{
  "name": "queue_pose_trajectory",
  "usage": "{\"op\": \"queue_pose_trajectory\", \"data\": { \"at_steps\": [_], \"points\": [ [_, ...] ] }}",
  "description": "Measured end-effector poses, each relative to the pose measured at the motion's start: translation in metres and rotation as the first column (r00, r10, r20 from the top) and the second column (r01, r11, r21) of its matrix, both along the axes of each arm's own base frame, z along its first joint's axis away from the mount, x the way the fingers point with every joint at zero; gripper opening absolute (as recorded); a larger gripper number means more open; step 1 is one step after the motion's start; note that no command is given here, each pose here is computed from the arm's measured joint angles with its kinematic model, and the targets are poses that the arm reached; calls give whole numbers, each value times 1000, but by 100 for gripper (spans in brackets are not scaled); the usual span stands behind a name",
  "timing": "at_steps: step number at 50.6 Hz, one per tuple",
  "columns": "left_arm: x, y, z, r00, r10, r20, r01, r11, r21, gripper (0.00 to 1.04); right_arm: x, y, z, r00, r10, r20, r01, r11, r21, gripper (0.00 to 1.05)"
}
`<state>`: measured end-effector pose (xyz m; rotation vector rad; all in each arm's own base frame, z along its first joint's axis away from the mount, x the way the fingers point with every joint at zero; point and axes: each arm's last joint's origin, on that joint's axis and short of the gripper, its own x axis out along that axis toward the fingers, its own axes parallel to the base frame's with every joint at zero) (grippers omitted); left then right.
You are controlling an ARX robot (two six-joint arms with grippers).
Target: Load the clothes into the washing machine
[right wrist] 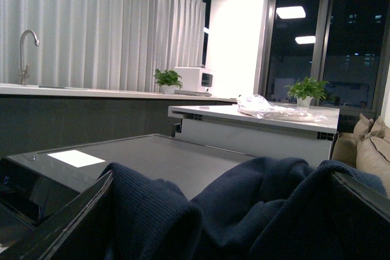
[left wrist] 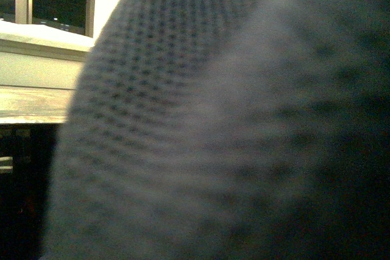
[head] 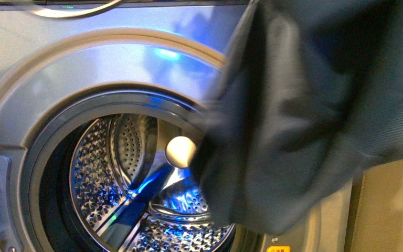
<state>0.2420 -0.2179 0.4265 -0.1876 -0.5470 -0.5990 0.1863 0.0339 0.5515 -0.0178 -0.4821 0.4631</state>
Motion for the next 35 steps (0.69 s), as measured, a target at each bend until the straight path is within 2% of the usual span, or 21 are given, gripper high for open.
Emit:
{"op": "queue_pose_trajectory", "data": {
  "at_steps": [20, 35],
  "points": [
    [8, 34, -23, 996, 62, -59, -63, 998, -16, 10, -5, -1, 4, 1000, -1, 17, 0, 1000, 2, 97],
    [7, 61, -54, 985, 112, -132, -113, 994, 2, 10, -5, -1, 4, 1000, -1, 17, 0, 1000, 2, 97]
  ]
}}
